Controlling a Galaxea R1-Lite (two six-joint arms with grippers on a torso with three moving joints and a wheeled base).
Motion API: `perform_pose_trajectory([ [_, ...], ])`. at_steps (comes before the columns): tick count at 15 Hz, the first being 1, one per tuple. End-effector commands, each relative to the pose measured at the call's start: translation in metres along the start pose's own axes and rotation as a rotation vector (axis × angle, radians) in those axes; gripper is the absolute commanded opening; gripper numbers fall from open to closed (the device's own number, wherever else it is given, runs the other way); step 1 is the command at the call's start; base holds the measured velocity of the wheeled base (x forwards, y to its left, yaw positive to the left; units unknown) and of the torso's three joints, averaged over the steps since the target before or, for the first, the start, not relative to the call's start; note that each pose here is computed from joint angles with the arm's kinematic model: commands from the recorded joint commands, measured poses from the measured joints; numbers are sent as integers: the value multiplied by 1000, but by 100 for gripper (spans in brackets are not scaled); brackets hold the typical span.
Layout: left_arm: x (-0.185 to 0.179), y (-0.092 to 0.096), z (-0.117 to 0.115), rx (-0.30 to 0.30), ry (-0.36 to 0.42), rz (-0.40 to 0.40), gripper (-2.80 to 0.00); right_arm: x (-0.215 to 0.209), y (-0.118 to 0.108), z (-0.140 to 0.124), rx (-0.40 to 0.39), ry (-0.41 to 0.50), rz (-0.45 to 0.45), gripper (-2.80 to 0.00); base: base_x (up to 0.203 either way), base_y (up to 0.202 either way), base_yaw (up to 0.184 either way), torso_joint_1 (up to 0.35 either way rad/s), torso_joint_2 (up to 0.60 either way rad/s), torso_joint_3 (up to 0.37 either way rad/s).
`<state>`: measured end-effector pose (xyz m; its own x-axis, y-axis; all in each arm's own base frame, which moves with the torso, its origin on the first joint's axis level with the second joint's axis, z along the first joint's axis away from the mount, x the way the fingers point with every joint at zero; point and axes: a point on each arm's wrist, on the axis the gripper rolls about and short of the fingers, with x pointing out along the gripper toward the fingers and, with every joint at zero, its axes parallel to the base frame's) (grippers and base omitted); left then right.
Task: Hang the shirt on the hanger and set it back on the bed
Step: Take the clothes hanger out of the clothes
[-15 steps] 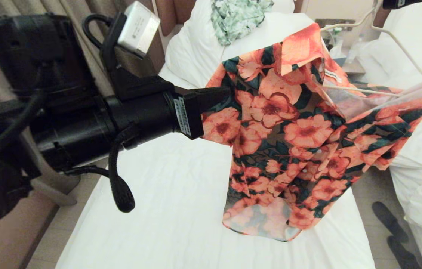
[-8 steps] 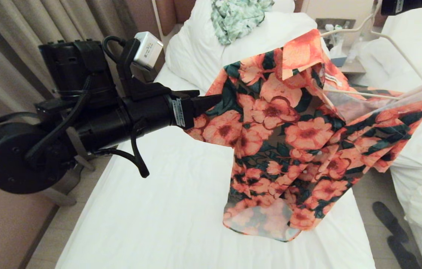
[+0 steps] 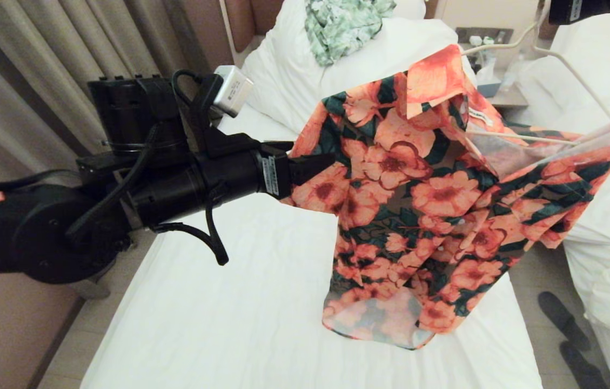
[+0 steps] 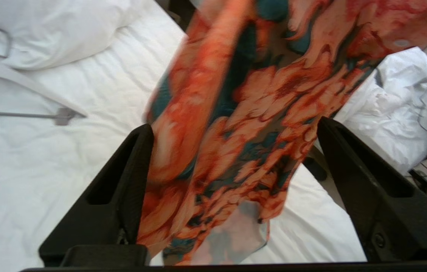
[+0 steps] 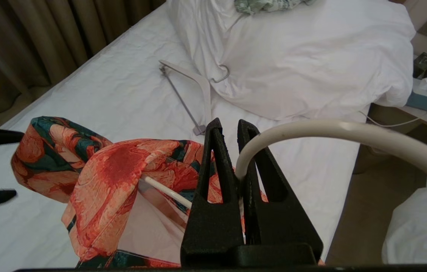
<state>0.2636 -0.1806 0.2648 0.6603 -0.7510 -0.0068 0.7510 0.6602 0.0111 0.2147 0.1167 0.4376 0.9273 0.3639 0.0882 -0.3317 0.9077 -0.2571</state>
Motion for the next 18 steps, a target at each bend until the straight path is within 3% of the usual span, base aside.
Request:
perform_pose_trajectory([
  [1,16,-1,-14,0,0,-13,0,0,2,0,-1,2,8,-280,0,0,0,0,0,0],
  [6,34,3,-27,6,-26,16,0,-1,2,-1,0,4,9,-280,0,0,0,0,0,0],
  [7,33,3,-26,7,-29,16,-280,-1,2,-1,-2,4,7,-280,0,0,0,0,0,0],
  [13,32,2,-23,2,-41,15,-280,1,3,-2,-3,6,9,-280,0,0,0,0,0,0],
  [18,33,9,-16,0,-147,31,-280,2,2,-2,-4,7,3,-280,0,0,0,0,0,0],
])
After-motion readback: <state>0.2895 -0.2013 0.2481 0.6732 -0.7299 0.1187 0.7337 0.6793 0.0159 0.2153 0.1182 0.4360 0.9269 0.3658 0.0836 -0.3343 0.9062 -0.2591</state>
